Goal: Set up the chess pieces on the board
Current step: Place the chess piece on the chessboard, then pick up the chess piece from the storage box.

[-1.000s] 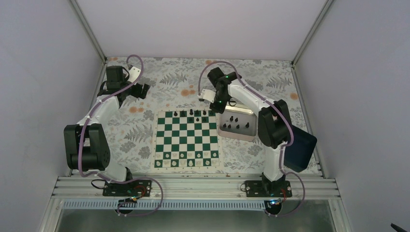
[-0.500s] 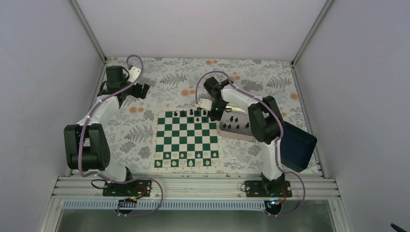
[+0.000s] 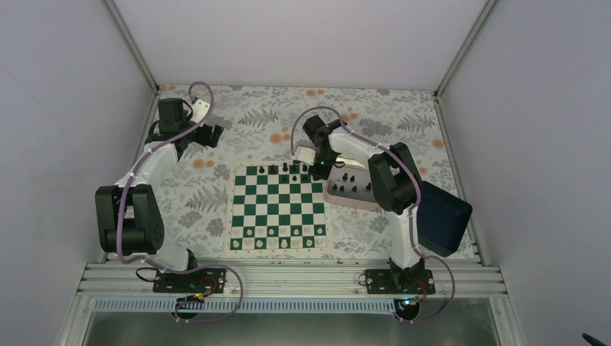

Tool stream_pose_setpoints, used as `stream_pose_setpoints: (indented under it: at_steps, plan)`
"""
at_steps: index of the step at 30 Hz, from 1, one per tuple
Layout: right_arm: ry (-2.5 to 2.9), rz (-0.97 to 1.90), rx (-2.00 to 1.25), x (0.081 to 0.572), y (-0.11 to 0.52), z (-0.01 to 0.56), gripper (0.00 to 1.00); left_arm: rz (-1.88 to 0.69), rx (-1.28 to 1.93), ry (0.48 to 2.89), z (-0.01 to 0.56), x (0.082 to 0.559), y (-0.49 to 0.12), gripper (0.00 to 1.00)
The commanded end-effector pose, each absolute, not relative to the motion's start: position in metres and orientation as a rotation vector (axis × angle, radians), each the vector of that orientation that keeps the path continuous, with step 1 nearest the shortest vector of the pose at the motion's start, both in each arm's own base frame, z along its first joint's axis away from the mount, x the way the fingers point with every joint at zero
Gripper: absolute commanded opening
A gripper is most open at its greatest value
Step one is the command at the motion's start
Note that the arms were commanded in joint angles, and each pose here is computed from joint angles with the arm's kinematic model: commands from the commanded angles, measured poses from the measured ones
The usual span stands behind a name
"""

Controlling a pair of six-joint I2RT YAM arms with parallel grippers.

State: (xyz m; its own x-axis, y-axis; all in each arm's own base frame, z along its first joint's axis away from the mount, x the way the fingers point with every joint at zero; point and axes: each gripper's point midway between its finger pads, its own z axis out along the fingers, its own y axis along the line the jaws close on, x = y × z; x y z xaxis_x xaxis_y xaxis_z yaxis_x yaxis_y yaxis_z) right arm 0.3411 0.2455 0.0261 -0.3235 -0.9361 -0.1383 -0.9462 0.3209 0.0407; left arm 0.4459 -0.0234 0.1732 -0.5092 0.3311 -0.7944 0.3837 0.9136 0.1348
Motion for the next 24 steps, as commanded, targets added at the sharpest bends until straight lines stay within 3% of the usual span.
stream_pose_setpoints:
  at_steps: [1, 12, 17, 21, 23, 24]
  plan:
    - [2.497, 0.162, -1.776, 0.338, 0.245, 0.021, 0.12, -0.075, 0.522, 2.140, 0.170, 0.447, -0.024, 1.00]
    - [2.445, 0.128, -1.682, 0.344, 0.231, 0.078, 0.36, -0.075, 0.609, 2.118, 0.179, 0.446, -0.039, 1.00]
    - [2.448, 0.113, -1.528, 0.357, 0.192, 0.118, 0.47, 0.038, 0.845, 2.054, 0.203, 0.453, -0.100, 1.00]
    - [2.489, 0.113, -1.354, 0.368, 0.142, 0.135, 0.55, 0.025, 1.004, 1.933, 0.255, 0.466, -0.174, 1.00]
    - [2.488, 0.128, -1.272, 0.371, 0.121, 0.140, 0.65, -0.009, 1.079, 1.885, 0.271, 0.468, -0.215, 1.00]
    - [2.481, 0.129, -1.232, 0.373, 0.111, 0.141, 0.82, -0.043, 1.125, 1.858, 0.278, 0.466, -0.238, 1.00]
